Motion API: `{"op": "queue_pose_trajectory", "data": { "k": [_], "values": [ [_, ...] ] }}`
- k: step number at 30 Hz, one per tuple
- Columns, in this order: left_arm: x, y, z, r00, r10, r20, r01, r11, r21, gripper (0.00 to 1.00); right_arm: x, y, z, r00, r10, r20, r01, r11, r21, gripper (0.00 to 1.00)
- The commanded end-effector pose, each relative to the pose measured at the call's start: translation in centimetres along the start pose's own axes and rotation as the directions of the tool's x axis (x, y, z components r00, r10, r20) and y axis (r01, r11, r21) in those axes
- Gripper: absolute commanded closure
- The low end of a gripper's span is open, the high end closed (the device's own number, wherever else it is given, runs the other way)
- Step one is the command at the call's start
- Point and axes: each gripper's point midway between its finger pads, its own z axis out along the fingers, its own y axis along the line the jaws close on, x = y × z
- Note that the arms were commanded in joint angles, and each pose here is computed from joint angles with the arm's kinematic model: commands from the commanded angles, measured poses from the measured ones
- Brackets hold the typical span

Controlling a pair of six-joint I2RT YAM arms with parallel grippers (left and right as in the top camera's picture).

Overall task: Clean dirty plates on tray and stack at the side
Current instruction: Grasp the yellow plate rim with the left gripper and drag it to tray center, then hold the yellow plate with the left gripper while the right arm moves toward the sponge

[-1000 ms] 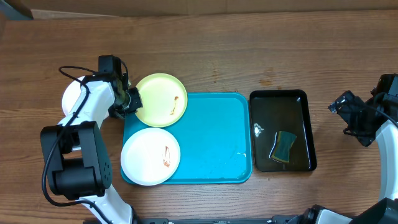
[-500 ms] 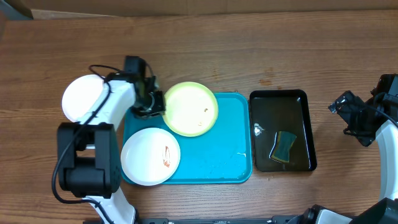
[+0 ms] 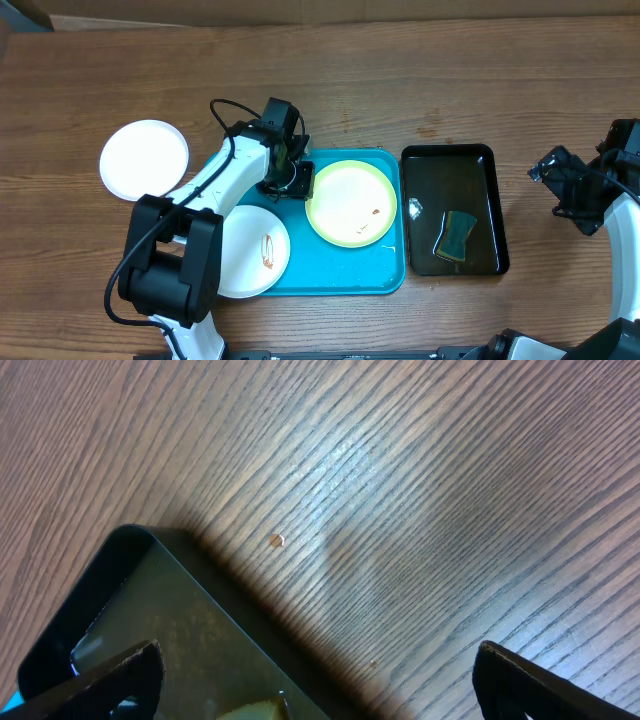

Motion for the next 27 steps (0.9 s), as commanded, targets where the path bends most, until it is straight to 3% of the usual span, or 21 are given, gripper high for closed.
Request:
{"op": "queue_pose_trajectory", "data": {
  "k": [1, 10, 14, 22, 27],
  "values": [
    [-2.3, 0.0, -1.0, 0.996, 0.068, 0.063, -0.067, 0.998, -0.022, 0.68, -0.8, 0.1, -0.4, 1.000, 0.011, 0.025, -0.011, 1.000, 0.000, 0.00],
    [-4.6, -3.1, -0.6, 0.954, 0.258, 0.156, -0.254, 0.966, -0.048, 0.70, -0.8, 0.1, -0.4, 1.000, 0.011, 0.025, -0.011, 1.000, 0.000, 0.00],
    [-4.5, -2.6, 0.2, 0.945, 0.299, 0.135, -0.275, 0.946, -0.173, 0.69, -0.8, 0.1, -0.4, 1.000, 0.011, 0.025, -0.011, 1.000, 0.000, 0.00],
    [-3.9, -1.7, 2.2, 0.945, 0.318, 0.078, -0.289, 0.923, -0.254, 0.72, -0.8, 0.1, -0.4, 1.000, 0.011, 0.025, -0.011, 1.000, 0.000, 0.00],
    [-3.9, -1.0, 2.3, 0.949, 0.308, 0.068, -0.279, 0.921, -0.270, 0.82, -0.8, 0.1, -0.4, 1.000, 0.011, 0.025, -0.011, 1.000, 0.000, 0.00]
  ]
}}
